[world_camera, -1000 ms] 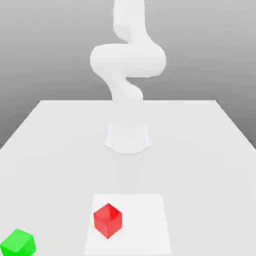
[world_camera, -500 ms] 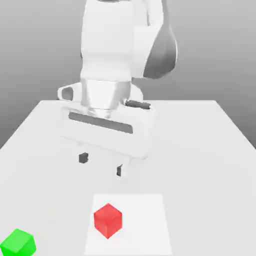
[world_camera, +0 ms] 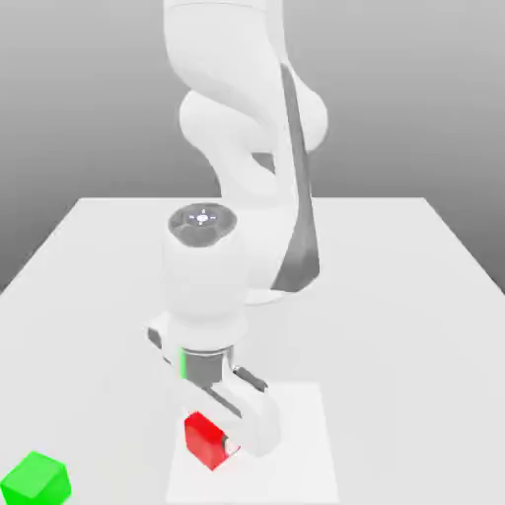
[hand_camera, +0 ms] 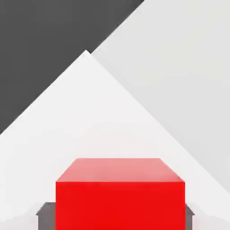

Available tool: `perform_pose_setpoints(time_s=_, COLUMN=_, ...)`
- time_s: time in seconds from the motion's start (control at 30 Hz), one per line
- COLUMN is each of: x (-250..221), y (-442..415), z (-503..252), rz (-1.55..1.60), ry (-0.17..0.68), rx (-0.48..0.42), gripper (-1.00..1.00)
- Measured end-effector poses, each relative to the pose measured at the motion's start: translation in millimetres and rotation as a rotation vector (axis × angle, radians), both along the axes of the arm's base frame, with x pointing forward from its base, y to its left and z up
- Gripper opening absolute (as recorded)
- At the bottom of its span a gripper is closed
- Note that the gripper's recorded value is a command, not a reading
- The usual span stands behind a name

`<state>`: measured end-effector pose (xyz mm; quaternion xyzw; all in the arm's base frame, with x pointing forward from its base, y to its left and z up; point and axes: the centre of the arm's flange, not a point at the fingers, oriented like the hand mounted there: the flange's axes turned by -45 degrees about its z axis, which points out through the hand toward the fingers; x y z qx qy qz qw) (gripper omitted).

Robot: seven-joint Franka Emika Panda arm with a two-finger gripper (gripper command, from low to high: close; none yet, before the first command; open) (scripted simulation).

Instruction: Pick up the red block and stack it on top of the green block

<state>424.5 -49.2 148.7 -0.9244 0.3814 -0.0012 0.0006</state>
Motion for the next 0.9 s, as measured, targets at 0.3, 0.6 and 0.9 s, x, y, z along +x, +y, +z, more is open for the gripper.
perform_pose_setpoints(time_s=0.3, x=10, y=-16, z=61, rz=-0.073, ry=0.001, rx=0.001, gripper=-1.0)
perform_pose_setpoints(time_s=0.6, x=61, y=-166, z=92, rz=-0.667, ry=0.001, rx=0.003, gripper=-1.0)
perform_pose_setpoints(time_s=0.9, x=65, y=-200, z=37, rz=-0.787, ry=0.001, rx=0.001, gripper=1.0)
